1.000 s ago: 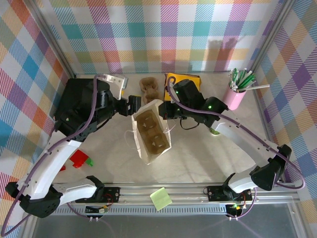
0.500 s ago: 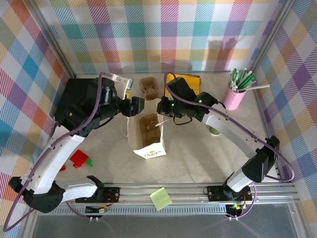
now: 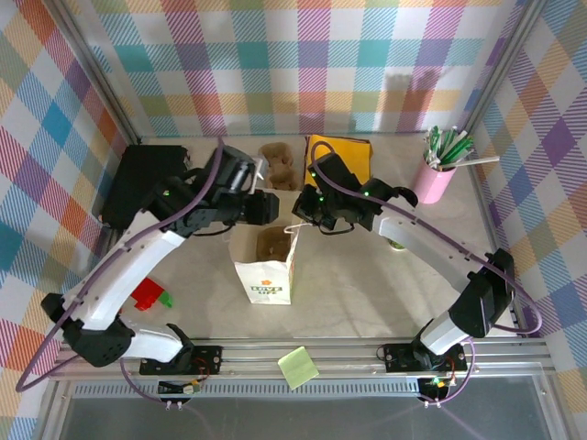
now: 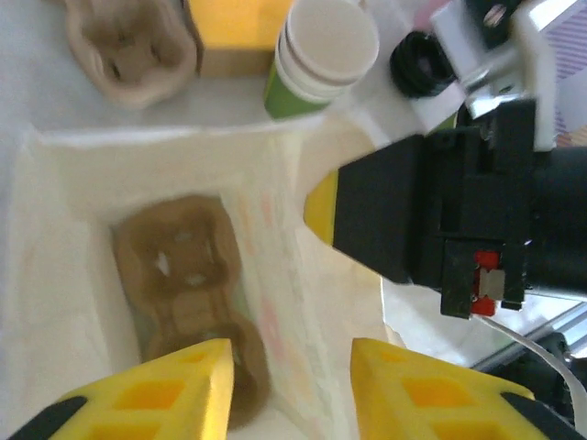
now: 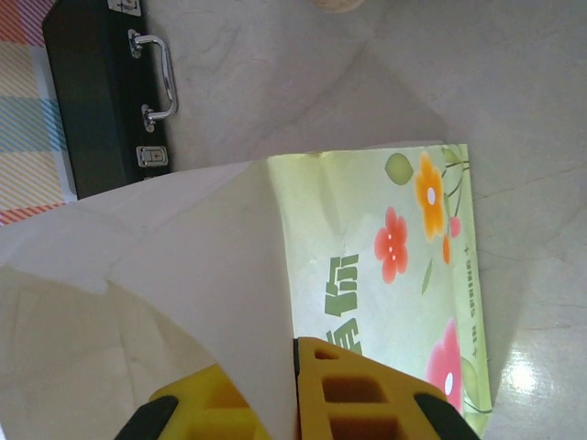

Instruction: Pack the takeout coffee

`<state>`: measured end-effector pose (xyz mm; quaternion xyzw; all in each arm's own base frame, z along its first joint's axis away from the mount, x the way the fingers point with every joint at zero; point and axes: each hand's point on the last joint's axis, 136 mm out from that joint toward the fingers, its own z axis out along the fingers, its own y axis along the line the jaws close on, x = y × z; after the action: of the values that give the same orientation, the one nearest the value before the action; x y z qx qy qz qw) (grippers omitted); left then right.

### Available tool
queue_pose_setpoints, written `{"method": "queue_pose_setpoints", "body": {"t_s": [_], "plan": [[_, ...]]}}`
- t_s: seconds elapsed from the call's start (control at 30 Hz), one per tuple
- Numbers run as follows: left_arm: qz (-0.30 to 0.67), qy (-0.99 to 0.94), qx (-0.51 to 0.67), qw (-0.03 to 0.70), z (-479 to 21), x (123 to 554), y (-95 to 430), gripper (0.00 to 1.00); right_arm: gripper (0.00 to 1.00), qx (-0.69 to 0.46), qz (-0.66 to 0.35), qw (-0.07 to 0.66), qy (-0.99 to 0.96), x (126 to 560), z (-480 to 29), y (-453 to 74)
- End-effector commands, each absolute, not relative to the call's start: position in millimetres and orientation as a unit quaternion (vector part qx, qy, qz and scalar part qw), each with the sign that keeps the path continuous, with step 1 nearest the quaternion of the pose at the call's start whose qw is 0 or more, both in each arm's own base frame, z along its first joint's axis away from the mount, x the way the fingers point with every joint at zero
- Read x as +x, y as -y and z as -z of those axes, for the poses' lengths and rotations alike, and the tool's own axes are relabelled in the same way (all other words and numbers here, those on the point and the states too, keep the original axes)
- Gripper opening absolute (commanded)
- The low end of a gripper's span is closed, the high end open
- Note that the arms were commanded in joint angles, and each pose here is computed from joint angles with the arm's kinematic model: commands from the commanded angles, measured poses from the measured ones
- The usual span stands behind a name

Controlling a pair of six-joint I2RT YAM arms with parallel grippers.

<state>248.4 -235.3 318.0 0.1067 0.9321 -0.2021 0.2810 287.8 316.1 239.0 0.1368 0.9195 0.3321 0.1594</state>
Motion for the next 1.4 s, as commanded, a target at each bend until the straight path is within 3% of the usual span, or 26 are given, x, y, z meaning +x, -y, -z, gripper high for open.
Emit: {"method": "queue_pose_setpoints", "body": {"t_s": [0.0, 0.27, 0.53, 1.37], "plan": [[0.159, -0.957, 0.071, 0.23, -296.4, 230.1, 230.9, 0.32, 0.09, 0.145, -0.375, 0.17, -0.9, 285.6, -261.7, -315.4], [0.101, -0.983, 0.023, 0.155, -240.4, 213.9, 225.5, 0.25, 0.09, 0.142, -0.382, 0.166, -0.898, 276.7, -259.5, -306.6], [0.098, -0.99, 0.054, 0.082, -195.5, 206.8, 246.8, 0.23, 0.09, 0.157, -0.385, 0.152, -0.896, 271.9, -250.6, -304.3], [0.105, -0.988, 0.109, 0.027, -111.8, 221.1, 272.1, 0.17, 0.09, 0.172, -0.385, 0.144, -0.895, 278.4, -246.1, -304.4]]}}
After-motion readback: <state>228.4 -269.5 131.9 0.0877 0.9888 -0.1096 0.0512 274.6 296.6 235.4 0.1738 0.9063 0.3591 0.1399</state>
